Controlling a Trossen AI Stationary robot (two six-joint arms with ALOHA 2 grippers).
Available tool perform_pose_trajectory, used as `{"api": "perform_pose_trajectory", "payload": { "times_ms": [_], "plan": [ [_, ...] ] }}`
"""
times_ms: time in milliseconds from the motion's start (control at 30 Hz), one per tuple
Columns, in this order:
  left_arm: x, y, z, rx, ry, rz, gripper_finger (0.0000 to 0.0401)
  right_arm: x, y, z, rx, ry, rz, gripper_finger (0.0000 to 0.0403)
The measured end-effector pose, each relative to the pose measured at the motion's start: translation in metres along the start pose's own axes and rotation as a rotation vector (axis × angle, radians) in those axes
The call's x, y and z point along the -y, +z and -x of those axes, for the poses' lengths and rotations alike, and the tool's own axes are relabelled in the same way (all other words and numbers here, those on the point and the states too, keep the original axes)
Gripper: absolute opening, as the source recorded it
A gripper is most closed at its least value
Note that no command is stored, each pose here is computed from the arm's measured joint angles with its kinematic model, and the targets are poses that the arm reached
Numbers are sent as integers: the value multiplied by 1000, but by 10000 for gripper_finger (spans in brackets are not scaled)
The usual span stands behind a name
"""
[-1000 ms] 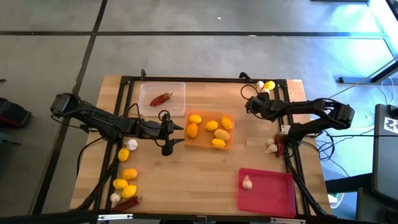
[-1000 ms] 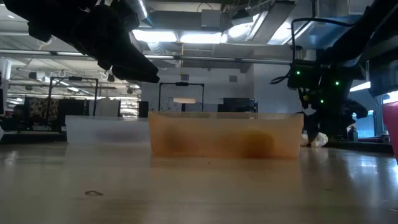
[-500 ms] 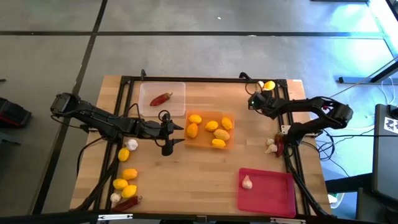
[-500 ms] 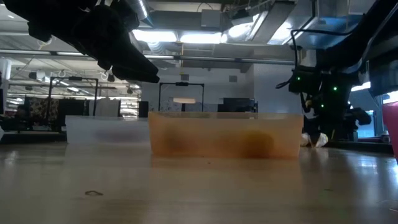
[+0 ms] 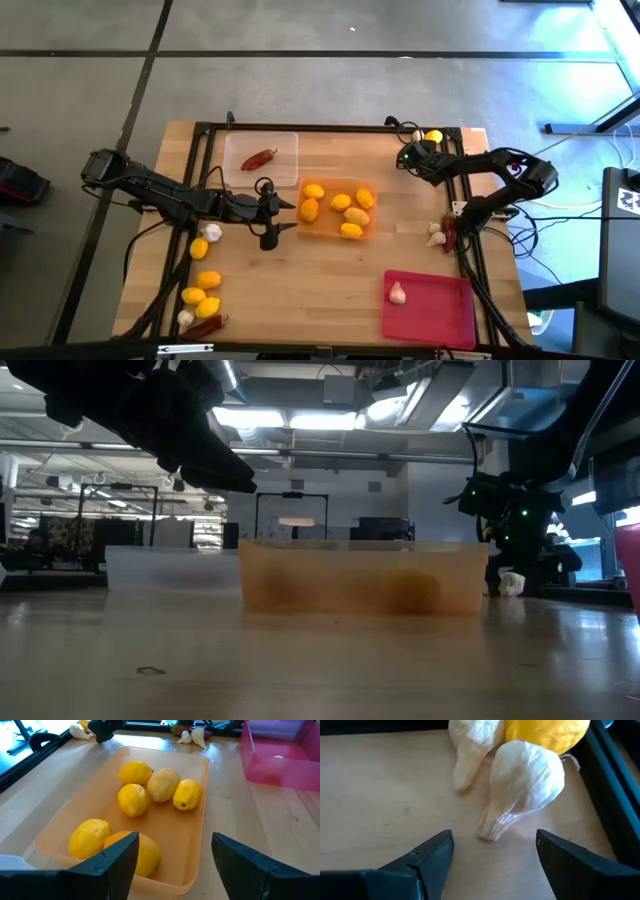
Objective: Sort produce into baskets
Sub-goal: Put the garlic into the red bin
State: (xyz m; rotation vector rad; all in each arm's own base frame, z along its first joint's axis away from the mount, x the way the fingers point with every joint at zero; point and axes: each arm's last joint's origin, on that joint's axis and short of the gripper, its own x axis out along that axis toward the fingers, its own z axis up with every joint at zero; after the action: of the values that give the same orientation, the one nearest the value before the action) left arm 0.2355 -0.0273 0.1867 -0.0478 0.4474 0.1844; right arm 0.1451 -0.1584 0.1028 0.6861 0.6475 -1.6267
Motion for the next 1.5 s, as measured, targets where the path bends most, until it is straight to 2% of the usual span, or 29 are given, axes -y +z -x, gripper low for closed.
{"api": "perform_pose_trajectory", "payload": {
  "times_ms": [133, 233, 633, 900, 1200, 1367, 1500],
  "plan": [
    [0, 0, 0, 0, 0, 0, 246, -1, -2, -4, -4, -4, -2, 278],
    [0, 0, 0, 0, 0, -6, 246, -2, -4, -7, -11, -6, -8, 260],
    [0, 0, 0, 0, 0, -16, 246, -4, -8, -12, -27, -16, -4, 91],
    [0, 0, 0, 0, 0, -16, 246, -2, -10, -12, -27, -40, 21, 12],
    [0, 0, 0, -1, 0, -7, 246, -9, -21, -1, -30, -10, 161, 2],
    [0, 0, 0, -4, -1, 6, 246, -8, -31, 22, -73, 23, 284, 1],
    [1, 0, 0, -4, -2, 7, 246, -2, -33, 45, -130, 110, 334, 1]
  ]
}}
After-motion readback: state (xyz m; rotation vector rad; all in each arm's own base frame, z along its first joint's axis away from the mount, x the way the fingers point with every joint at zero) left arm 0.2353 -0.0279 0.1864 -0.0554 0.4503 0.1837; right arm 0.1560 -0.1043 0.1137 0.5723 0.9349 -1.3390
